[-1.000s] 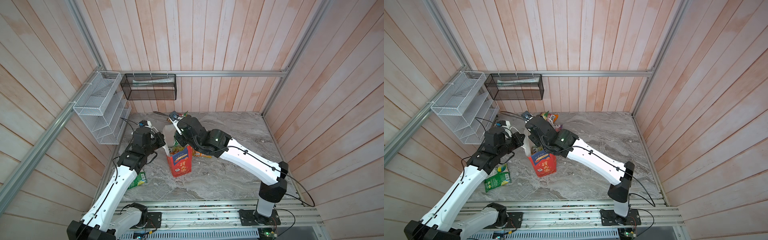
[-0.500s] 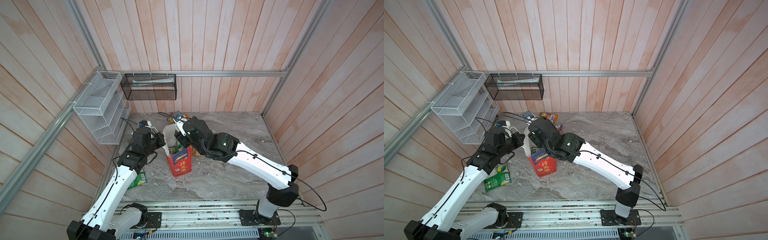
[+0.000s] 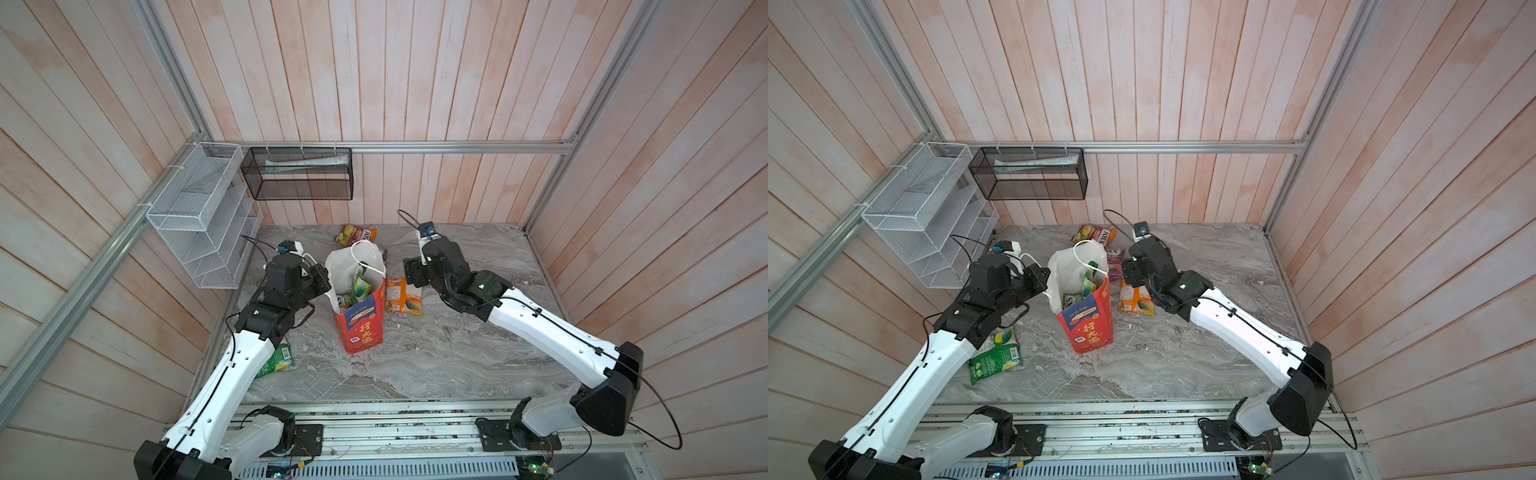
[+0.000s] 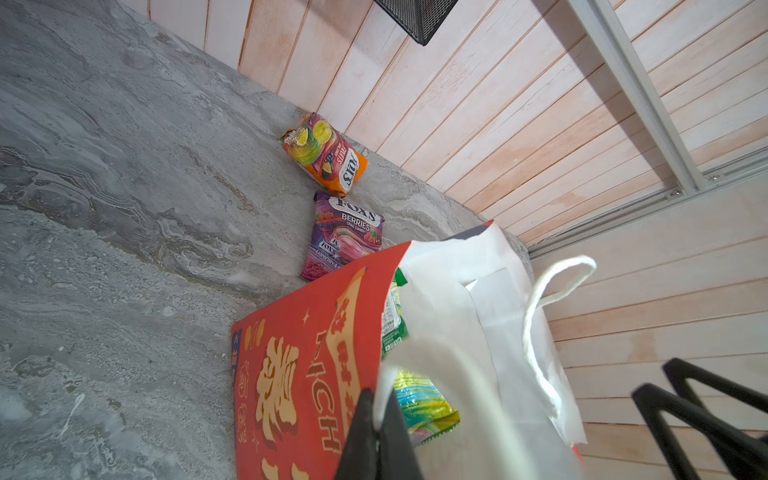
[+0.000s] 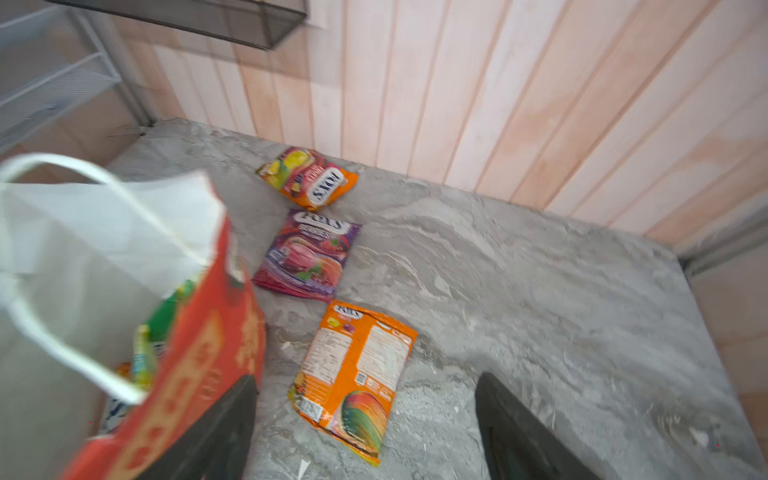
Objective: Place the snacks into the paper bag
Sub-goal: 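Withdraw the right gripper toward the orange Fox's Fruits packet, then lower the right gripper onto the orange Fox's Fruits packet and grasp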
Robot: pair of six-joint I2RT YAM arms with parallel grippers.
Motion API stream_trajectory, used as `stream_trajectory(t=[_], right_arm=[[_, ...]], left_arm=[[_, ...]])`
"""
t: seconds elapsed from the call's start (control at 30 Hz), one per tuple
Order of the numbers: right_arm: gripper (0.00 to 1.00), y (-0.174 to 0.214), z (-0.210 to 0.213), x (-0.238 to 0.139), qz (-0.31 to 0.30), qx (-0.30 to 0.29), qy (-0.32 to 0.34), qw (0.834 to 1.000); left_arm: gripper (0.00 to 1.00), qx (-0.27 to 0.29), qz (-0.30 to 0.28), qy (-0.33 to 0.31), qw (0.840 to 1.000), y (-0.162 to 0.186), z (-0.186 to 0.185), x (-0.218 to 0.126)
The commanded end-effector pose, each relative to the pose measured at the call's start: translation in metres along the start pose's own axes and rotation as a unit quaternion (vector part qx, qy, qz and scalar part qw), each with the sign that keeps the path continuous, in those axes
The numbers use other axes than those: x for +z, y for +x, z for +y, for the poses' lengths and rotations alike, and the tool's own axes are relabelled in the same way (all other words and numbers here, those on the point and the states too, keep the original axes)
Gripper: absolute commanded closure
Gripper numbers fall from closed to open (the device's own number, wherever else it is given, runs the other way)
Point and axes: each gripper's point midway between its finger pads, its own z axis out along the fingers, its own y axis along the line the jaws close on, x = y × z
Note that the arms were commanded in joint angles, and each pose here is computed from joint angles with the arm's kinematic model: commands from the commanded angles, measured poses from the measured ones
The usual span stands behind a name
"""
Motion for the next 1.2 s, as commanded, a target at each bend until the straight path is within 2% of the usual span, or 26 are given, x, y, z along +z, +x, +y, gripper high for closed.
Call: stream_trajectory(t=[0.0, 0.1, 0.17, 0.33, 0.63, 0.97, 1.17], right_arm=[[0.15, 0.016, -0.022, 0.009, -0.004, 0.143, -0.05, 0.988], [0.13, 0.036, -0.044, 0.022, 0.002, 0.208, -0.077, 0.975], [0.1, 0.045, -0.05, 0.034, 0.011, 0.214, -0.075, 0.974], [0.07, 0.088, -0.047, 0.082, 0.081, 0.202, -0.072, 0.973], [0.02, 0.149, -0.021, 0.138, 0.199, 0.139, -0.089, 0.966], [0.02, 0.188, 0.011, 0.163, 0.257, 0.049, -0.064, 0.963], [0.02, 0.203, 0.013, 0.172, 0.278, 0.027, -0.048, 0.959]], left_arm=[[1.0, 0.007, 0.006, 0.003, 1.0, 0.005, 0.0, 0.003], [1.0, 0.006, 0.008, 0.003, 1.0, 0.006, 0.0, 0.004], [1.0, 0.007, 0.007, 0.005, 1.0, 0.005, -0.001, 0.003], [1.0, 0.007, 0.005, 0.006, 1.0, 0.005, -0.001, 0.001], [1.0, 0.008, 0.008, 0.006, 1.0, 0.006, -0.001, 0.003], [1.0, 0.007, 0.008, 0.005, 1.0, 0.006, -0.001, 0.003], [1.0, 0.007, 0.009, 0.006, 1.0, 0.006, -0.001, 0.004]])
